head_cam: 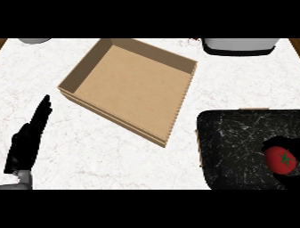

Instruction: Pick the tomato from the tray and place it in the cardboard box

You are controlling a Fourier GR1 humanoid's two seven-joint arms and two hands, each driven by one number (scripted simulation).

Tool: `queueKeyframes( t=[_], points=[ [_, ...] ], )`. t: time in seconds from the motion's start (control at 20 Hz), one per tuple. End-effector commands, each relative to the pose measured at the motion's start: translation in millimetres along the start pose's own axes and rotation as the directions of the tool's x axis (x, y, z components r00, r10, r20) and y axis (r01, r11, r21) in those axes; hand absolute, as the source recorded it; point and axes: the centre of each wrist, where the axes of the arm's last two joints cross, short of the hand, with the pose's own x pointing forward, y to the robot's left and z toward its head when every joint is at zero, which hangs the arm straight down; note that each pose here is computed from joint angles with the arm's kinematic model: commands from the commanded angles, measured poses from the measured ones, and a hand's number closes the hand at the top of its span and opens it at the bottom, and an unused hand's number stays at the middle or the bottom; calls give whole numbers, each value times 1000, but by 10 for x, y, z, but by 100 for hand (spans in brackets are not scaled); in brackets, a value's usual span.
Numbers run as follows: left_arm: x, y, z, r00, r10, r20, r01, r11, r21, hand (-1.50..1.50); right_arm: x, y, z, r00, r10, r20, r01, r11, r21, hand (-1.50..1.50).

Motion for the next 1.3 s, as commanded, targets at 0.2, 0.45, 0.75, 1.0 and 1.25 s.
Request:
queueKeyframes(
  t=[0.2,0.45,0.75,1.0,1.25],
  points=[
    [45,10,6,1000,10,5,-10,1000,-1,0,66,12,-87,994,107,0,-105,972,-213,150],
    [109,-203,-47,999,-9,47,12,998,-64,0,467,-669,-808,955,284,86,-259,939,-227,150],
    [286,-330,-181,999,-8,48,11,999,-49,0,788,-1156,-1301,921,353,166,-290,905,-312,150],
    [23,-115,-88,1000,-6,29,7,999,-42,0,829,-1150,-1592,906,382,182,-283,867,-410,150],
    [98,-70,-32,1000,1,8,-1,999,-46,0,1052,-1433,-1568,897,253,364,-74,894,-441,150]
  ],
)
